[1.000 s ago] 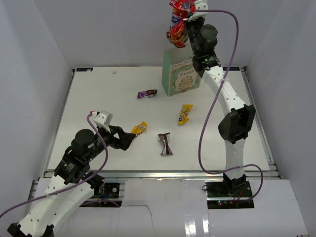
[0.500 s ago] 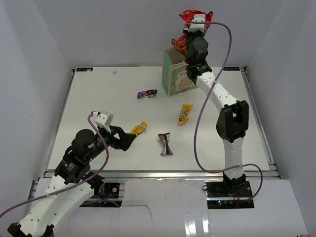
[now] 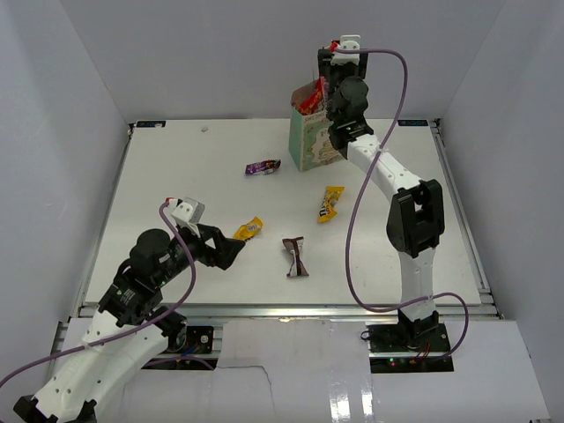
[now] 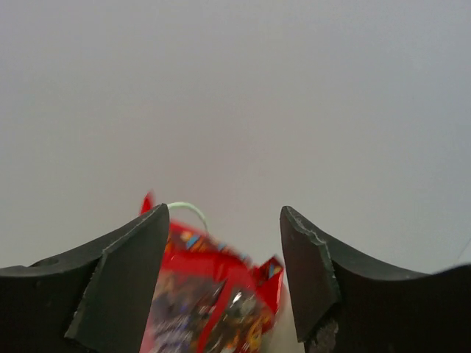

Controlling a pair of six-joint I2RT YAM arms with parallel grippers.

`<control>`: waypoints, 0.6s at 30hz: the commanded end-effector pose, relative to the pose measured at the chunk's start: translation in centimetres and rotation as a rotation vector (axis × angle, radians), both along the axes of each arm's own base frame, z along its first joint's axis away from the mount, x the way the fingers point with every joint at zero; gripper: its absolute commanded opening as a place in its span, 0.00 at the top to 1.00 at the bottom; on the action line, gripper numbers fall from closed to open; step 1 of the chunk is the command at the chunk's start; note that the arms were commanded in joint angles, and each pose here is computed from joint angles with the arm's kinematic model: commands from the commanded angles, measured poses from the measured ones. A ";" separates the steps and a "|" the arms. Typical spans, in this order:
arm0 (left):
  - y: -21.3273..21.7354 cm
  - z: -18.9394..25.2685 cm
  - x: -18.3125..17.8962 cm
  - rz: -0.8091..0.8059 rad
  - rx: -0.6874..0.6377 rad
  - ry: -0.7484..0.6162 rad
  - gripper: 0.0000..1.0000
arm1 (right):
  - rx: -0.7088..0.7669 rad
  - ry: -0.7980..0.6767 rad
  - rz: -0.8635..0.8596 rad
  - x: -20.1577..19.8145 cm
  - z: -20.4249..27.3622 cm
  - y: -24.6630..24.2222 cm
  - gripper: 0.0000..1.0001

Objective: Place the snacks into the paper bag

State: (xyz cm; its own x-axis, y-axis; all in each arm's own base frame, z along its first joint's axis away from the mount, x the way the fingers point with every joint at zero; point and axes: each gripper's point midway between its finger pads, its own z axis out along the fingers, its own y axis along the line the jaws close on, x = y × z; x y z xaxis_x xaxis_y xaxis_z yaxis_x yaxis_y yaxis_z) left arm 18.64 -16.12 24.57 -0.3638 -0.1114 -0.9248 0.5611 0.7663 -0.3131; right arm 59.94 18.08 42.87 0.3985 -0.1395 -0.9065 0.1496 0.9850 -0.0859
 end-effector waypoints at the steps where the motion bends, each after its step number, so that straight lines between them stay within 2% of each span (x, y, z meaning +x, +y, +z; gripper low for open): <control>1: -0.7 0.0 -0.1 -0.031 -0.015 0.000 0.02 | 0.120 -0.259 0.046 -6.0 11.2 -1.5 0.31; 7: -0.9 0.2 -0.2 -0.041 -0.033 0.006 0.02 | 0.085 -0.235 0.123 -7.7 12.9 -0.3 0.22; 8: -1.0 0.3 -0.3 -0.043 -0.038 0.006 0.02 | 0.058 -0.226 0.144 -7.9 13.2 0.1 0.18; 9: -1.0 0.4 -0.3 -0.045 -0.039 0.007 0.02 | -0.020 -0.140 0.169 -7.4 11.9 0.9 0.15; 10: -1.1 0.4 -0.2 -0.046 -0.039 0.009 0.02 | -0.087 -0.153 0.272 -8.8 13.8 2.4 0.11; 11: -1.1 0.4 -0.2 -0.046 -0.038 0.012 0.02 | -0.174 -0.120 0.361 -9.3 13.8 3.7 0.06; 12: -1.2 0.3 -0.2 -0.047 -0.036 0.014 0.02 | -0.307 0.040 0.492 -9.7 10.4 5.8 0.06; 13: -1.2 0.1 0.0 -0.047 -0.030 0.025 0.02 | -0.479 -0.001 0.719 -13.3 10.8 8.9 0.06; 14: -1.3 0.0 0.0 -0.048 -0.028 0.028 0.02 | -0.563 0.041 0.822 -15.0 9.1 9.9 0.03; 15: -1.3 -0.2 0.0 -0.050 -0.024 0.036 0.02 | -0.650 0.177 1.039 -18.4 4.4 11.5 0.03; 16: -1.3 -0.4 0.0 -0.050 -0.020 0.040 0.02 | -0.770 0.177 1.102 -20.8 3.4 11.4 0.03; 18: -1.3 -0.7 0.2 -0.045 -0.006 0.051 0.02 | -0.864 0.298 1.274 -24.7 -2.3 11.0 0.03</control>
